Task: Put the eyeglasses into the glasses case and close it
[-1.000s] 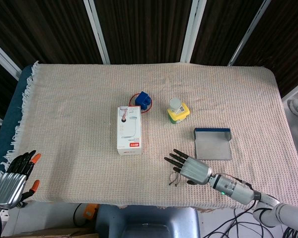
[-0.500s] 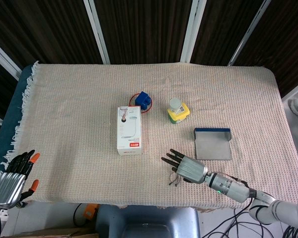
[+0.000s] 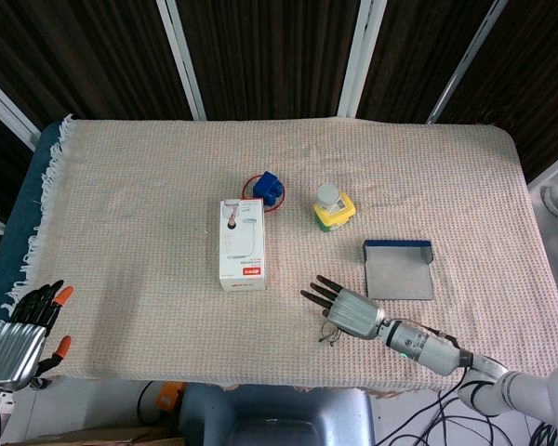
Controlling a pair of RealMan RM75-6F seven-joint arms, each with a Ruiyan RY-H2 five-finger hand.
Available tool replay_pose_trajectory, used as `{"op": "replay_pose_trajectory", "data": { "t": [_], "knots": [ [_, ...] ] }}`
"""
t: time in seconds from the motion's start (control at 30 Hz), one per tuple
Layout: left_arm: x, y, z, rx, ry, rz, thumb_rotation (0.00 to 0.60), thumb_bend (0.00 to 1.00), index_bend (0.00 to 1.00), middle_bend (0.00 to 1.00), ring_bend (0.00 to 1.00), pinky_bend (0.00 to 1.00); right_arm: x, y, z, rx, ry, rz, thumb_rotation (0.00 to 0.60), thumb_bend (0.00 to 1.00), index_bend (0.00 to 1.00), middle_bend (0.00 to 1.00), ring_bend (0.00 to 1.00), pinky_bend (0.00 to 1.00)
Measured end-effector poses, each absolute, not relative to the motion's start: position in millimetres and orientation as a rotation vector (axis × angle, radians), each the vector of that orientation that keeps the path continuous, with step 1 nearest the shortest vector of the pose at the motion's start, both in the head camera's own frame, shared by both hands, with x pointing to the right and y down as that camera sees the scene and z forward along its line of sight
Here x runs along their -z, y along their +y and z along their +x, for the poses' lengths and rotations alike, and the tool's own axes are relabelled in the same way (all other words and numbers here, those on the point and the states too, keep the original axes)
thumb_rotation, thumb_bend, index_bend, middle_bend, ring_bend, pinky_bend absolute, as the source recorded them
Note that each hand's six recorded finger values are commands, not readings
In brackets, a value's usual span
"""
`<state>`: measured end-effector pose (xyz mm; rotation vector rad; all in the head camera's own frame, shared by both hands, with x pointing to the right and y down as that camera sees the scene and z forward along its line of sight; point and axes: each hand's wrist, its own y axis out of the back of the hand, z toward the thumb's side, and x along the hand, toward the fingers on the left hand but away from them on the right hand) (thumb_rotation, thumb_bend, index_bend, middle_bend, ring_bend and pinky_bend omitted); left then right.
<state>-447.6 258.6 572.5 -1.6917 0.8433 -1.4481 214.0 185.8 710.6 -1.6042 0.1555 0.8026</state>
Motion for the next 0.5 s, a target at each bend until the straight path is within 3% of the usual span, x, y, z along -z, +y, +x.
{"op": "replay_pose_trajectory", "data": {
  "t": [0.27,0.5],
  "knots": [
    [-572.7,257.9,-448.5,1.452,0.846,-1.690,0.600,0.39,0.00,0.00,0.00,0.12,-713.9,185.5,213.7,-0.808,0.166,-1.590,0.600,0.69,0.72,0.02,0.00,0.07],
    [-572.2,257.4,-449.0,1.450,0.850,-1.690,0.600,0.39,0.00,0.00,0.00,0.12,-709.0,181.5,215.0,-0.807,0.155,-1.572,0.600,0.70,0.73,0.03,0.00,0.08]
  ]
}}
